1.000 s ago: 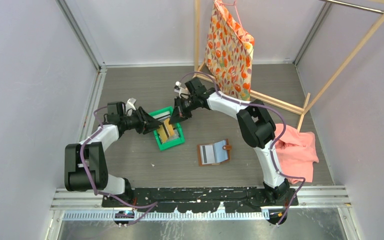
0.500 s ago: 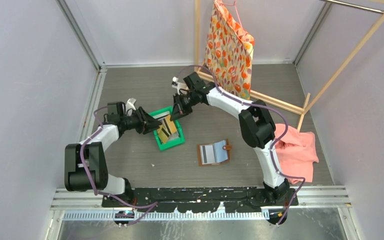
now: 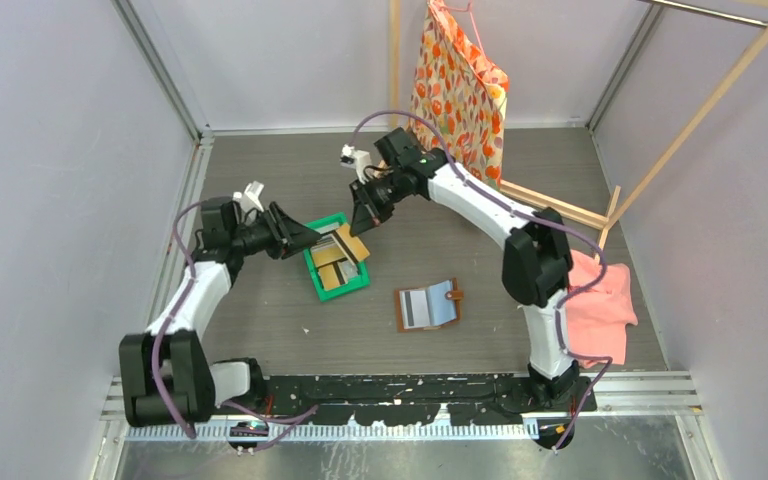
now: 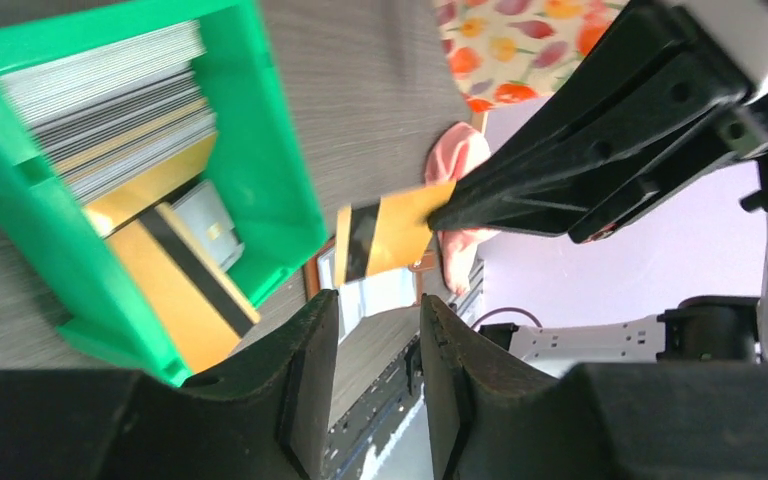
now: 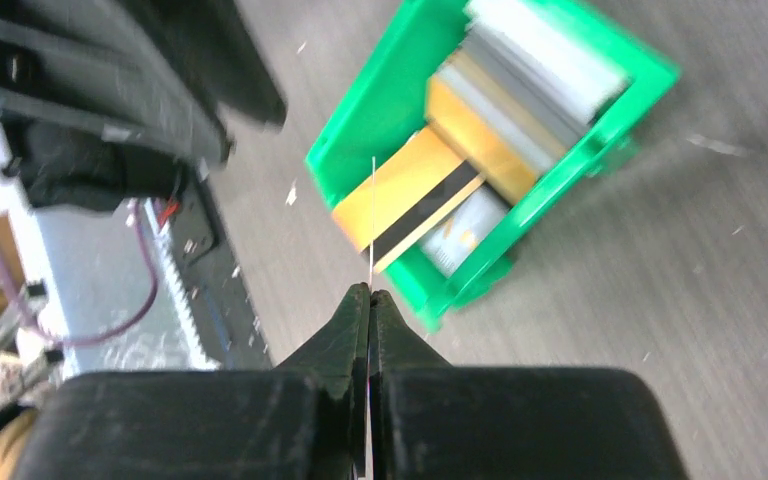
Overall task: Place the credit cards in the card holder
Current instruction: Insert the credit card into the card holder.
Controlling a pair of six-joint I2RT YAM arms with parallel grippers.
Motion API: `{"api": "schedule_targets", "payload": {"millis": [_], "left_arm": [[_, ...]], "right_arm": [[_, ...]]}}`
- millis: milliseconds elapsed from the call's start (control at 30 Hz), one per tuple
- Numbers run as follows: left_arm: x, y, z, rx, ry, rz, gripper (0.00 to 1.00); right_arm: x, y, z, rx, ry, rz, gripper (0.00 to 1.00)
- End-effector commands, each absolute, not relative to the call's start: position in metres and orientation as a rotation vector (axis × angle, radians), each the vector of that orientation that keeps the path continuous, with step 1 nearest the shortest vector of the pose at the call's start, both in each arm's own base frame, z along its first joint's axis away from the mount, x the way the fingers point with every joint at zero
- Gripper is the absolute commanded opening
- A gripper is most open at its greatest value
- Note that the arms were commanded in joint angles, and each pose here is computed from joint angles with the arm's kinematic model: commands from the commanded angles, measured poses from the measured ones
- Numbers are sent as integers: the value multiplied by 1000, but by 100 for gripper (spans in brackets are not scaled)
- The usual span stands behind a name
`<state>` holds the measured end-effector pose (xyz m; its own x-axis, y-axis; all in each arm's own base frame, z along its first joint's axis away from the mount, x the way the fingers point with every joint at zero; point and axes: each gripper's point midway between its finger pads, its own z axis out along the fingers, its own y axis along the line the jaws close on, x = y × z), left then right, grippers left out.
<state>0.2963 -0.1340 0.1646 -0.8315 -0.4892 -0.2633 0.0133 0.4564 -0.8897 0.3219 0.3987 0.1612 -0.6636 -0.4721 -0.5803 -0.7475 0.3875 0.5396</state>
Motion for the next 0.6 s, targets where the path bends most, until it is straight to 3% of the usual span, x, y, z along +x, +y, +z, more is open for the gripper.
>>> {"api": "schedule_targets", "payload": {"millis": [0,300,567], "left_arm": [[279,-153,220,-80,2022,-1375,39],[207,-233,259,324,1631,-1259,70],[175,-298,212,246,1782,-1399,71]], "right_arm": [[273,358,244,-1251,2022,1277,1],[215,267,227,-1145,2087,1400,1],[184,231,168,-837,2345,1489,1]]}}
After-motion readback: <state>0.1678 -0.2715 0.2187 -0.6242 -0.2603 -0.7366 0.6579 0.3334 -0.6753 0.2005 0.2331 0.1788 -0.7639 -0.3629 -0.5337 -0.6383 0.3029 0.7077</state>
